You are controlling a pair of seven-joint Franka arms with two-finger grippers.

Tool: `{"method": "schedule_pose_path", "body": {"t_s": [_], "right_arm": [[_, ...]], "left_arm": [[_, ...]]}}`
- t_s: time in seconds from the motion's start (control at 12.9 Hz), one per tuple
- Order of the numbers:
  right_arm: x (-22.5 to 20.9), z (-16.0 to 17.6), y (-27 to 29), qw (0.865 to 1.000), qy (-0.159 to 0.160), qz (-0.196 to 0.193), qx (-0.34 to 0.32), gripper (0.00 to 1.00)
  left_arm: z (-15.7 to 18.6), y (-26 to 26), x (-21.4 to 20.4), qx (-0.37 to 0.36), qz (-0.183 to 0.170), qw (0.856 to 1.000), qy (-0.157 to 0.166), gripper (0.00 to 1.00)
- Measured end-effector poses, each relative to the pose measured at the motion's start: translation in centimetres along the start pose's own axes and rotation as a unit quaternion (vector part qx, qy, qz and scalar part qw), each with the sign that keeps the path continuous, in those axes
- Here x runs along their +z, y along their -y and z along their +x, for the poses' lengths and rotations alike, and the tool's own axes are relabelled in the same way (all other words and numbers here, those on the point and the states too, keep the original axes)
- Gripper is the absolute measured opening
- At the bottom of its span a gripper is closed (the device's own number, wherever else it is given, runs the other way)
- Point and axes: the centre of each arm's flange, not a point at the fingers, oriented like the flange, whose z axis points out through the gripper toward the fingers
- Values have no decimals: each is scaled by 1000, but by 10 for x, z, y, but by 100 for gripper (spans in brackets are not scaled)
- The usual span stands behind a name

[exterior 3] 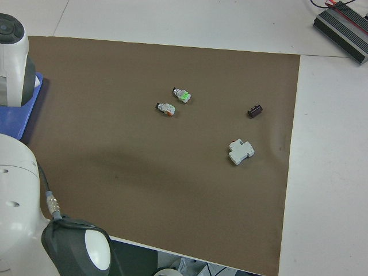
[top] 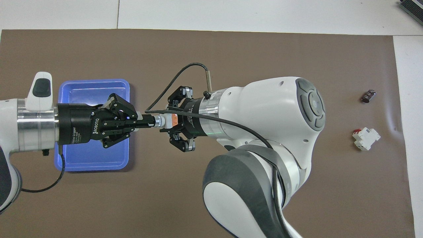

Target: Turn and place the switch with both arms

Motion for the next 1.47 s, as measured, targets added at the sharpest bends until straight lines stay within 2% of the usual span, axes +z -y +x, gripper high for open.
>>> {"method": "schedule_pose_path", "body": {"t_s": [0.23, 0.62, 0.93, 1.16, 1.47], "right_arm": [[0, 0, 0, 1000, 0, 0, 0, 41], [0, 0, 0, 1000, 0, 0, 0, 41], [0, 0, 0, 1000, 0, 0, -1, 41], [0, 0, 0, 1000, -1, -2, -1, 41], [-1, -1, -3, 1000, -1, -8, -2, 41]], "left_arm": [[0, 0, 0, 105, 0, 994, -1, 10], [-1, -1, 0, 268, 1, 963, -1, 10], [-1, -1, 0, 389, 2, 921, -1, 10], [-2, -1, 0, 482, 2, 876, 0, 10], [-4, 0, 0, 554, 2, 832, 9, 10]]}}
